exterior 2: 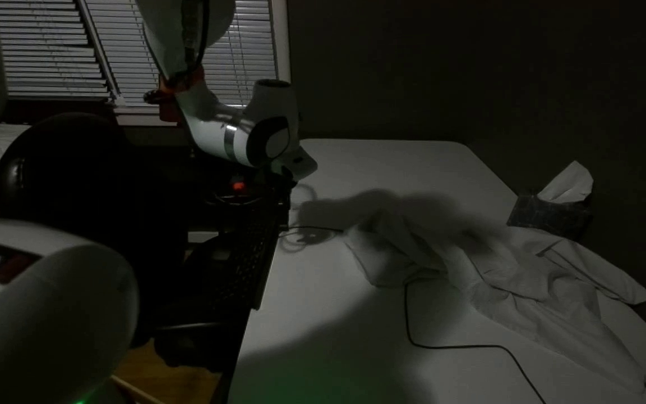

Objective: Move the keyboard forwards then put it on the seat of the black chair.

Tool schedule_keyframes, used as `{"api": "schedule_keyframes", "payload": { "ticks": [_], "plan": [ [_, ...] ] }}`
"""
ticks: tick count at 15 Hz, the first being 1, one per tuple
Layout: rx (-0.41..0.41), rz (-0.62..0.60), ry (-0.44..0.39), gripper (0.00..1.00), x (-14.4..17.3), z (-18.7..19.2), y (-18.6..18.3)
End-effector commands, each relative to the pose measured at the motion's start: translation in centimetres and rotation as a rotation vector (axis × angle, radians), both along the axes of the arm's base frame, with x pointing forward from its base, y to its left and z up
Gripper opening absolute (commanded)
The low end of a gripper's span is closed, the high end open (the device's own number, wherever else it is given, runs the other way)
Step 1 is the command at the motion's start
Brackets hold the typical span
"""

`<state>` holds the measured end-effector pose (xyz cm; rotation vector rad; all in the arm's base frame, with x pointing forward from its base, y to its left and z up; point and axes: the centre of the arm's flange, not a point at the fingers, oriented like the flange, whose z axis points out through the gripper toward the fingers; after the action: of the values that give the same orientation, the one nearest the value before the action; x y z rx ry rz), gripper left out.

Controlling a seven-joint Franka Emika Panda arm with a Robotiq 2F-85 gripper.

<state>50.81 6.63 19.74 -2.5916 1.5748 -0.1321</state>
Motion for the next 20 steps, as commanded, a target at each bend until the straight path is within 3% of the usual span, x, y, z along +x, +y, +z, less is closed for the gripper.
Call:
{"api": "schedule_keyframes", "payload": {
  "ticks": [1, 5, 6, 13, 20],
  "plan": [
    [-0.103, 0.187, 0.019, 1.0, -3.1, 1.1, 4.8],
    [-0.199, 0.436, 0.005, 1.0, -4.6, 0.5, 10.7],
    [-0.15, 0.365, -0.001, 1.0, -3.5, 0.1, 8.6],
    [-0.151, 0.363, -0.003, 1.0, -3.3, 0.2, 8.5],
    [-0.292, 0.631, 0.206, 1.0, -2.8, -2.0, 16.8]
  ]
}}
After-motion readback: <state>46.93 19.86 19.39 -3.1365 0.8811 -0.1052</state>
